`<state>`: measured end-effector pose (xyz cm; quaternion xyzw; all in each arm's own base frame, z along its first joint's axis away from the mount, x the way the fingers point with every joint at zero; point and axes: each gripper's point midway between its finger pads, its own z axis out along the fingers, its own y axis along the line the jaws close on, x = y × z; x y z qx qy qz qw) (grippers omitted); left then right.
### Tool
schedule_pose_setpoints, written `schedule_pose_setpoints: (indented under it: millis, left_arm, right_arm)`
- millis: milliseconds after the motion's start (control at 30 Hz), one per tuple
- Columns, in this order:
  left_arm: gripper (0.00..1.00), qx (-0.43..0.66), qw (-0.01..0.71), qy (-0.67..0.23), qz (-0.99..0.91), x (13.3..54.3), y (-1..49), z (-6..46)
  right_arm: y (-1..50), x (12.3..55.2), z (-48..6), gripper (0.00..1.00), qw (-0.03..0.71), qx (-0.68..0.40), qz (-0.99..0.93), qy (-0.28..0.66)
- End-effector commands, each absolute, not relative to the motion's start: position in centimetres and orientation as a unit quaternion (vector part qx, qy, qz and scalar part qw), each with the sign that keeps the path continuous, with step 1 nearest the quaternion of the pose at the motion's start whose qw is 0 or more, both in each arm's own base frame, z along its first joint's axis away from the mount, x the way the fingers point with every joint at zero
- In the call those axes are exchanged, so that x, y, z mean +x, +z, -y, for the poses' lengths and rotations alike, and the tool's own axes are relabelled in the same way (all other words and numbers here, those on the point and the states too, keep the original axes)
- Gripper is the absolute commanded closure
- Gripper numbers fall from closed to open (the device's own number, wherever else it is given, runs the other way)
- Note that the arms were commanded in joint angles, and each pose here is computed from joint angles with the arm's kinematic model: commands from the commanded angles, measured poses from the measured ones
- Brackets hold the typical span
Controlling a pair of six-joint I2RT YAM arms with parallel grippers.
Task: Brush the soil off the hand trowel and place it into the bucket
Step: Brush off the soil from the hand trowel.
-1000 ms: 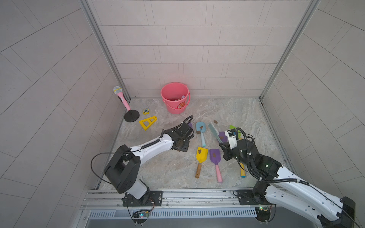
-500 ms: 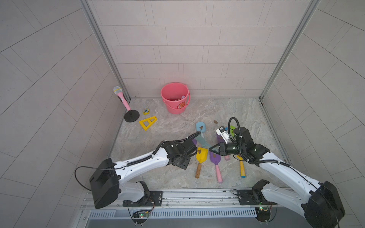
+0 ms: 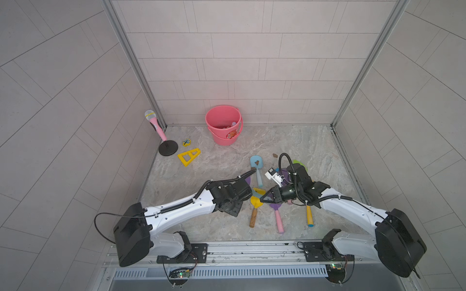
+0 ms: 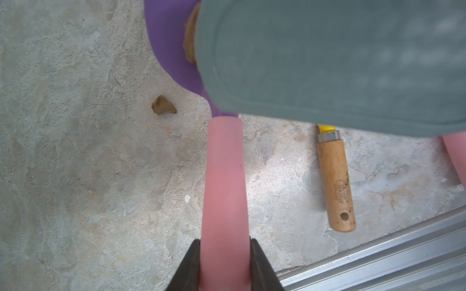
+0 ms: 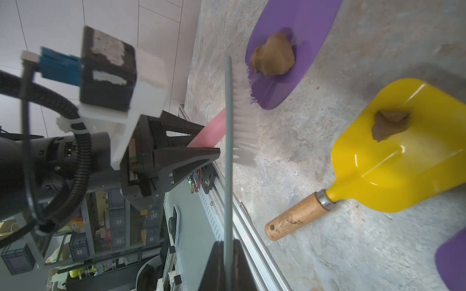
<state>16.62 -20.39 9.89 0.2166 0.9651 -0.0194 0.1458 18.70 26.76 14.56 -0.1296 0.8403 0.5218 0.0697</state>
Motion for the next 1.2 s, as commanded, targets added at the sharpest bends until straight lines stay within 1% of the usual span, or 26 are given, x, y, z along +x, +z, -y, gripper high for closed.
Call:
schedule_pose_setpoints:
  millis: [0,200,367,533,633,933,1033,1167]
  left_arm:
    - [1.00,0.213,0.157,-0.007,-0.964,17.0,10.2,20.1]
    - [1.00,0.215,0.147,-0.003,-0.965,16.5,9.6,19.7]
    - [1.00,0.212,0.150,-0.001,-0.966,16.5,9.6,19.4]
    - [1.00,0.211,0.147,0.001,-0.966,16.4,9.2,19.3]
    - [1.00,0.209,0.149,-0.004,-0.966,16.4,9.2,19.4]
    - [1.00,0.206,0.152,-0.008,-0.967,16.5,9.2,19.5]
    - [1.00,0.207,0.154,-0.021,-0.966,16.4,9.5,20.0]
    - [1.00,0.203,0.159,-0.032,-0.966,16.4,9.8,20.2]
  right_arm:
    - [14.1,19.7,-26.6,1.00,0.088,-0.136,-0.854,0.495]
    - [13.8,21.6,-25.2,1.00,0.131,-0.114,-0.872,0.458]
    - [15.1,23.3,-24.0,1.00,0.172,-0.094,-0.874,0.445]
    - [16.8,23.8,-23.5,1.00,0.207,-0.095,-0.867,0.443]
    - [16.9,23.7,-23.0,1.00,0.220,-0.093,-0.869,0.432]
    - [17.4,20.4,-26.0,1.00,0.189,-0.157,-0.838,0.488]
    - [16.6,19.8,-27.1,1.00,0.164,-0.165,-0.837,0.495]
    - [14.7,20.2,-27.4,1.00,0.142,-0.146,-0.851,0.484]
